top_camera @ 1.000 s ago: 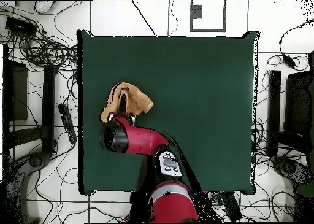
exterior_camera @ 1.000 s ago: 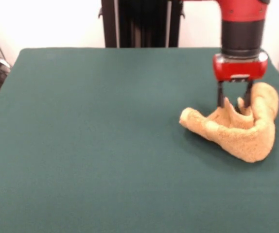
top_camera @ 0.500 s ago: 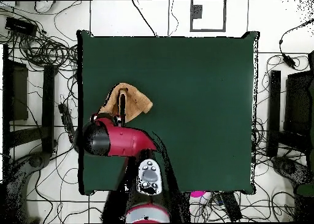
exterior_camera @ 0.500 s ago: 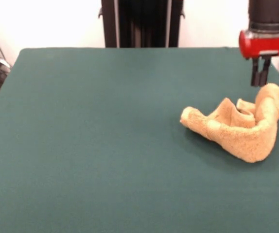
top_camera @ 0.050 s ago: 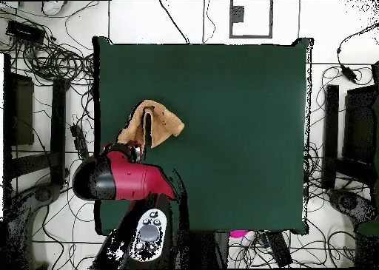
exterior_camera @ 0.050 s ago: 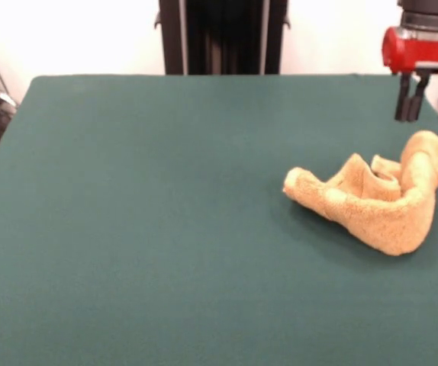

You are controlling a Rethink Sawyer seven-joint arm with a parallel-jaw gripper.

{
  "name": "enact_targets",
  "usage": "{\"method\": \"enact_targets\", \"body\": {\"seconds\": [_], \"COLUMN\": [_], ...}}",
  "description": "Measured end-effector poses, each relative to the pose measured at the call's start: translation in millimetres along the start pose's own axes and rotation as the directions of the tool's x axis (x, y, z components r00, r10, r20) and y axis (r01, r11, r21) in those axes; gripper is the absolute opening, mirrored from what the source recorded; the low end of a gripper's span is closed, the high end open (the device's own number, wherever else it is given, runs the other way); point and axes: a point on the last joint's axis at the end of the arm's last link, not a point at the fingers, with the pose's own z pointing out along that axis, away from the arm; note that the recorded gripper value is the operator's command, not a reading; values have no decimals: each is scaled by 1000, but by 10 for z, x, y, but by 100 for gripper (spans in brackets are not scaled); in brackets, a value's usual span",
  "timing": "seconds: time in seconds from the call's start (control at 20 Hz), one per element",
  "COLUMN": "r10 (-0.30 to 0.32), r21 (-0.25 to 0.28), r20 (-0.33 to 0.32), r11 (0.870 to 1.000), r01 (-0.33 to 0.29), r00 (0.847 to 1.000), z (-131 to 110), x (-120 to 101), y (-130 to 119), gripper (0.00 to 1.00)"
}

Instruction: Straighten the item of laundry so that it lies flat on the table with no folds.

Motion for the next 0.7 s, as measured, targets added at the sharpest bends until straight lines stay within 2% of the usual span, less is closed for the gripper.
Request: {"method": "enact_targets", "body": {"seconds": [0.2, 0.25, 0.3, 0.7], "r10": [-18, -29, -38, -25], "r21": [59, 88, 119, 155], "r20": [23, 31, 37, 61], "r11": [998, 996, 992, 988], "r01": [17, 26, 34, 16], "r00": [1000, 999, 999, 998], "z": [-120, -187, -271, -352], "x": [15, 16, 3, -73], "y": [-119, -175, -239, -441], "gripper": [0, 0, 100, 100]}}
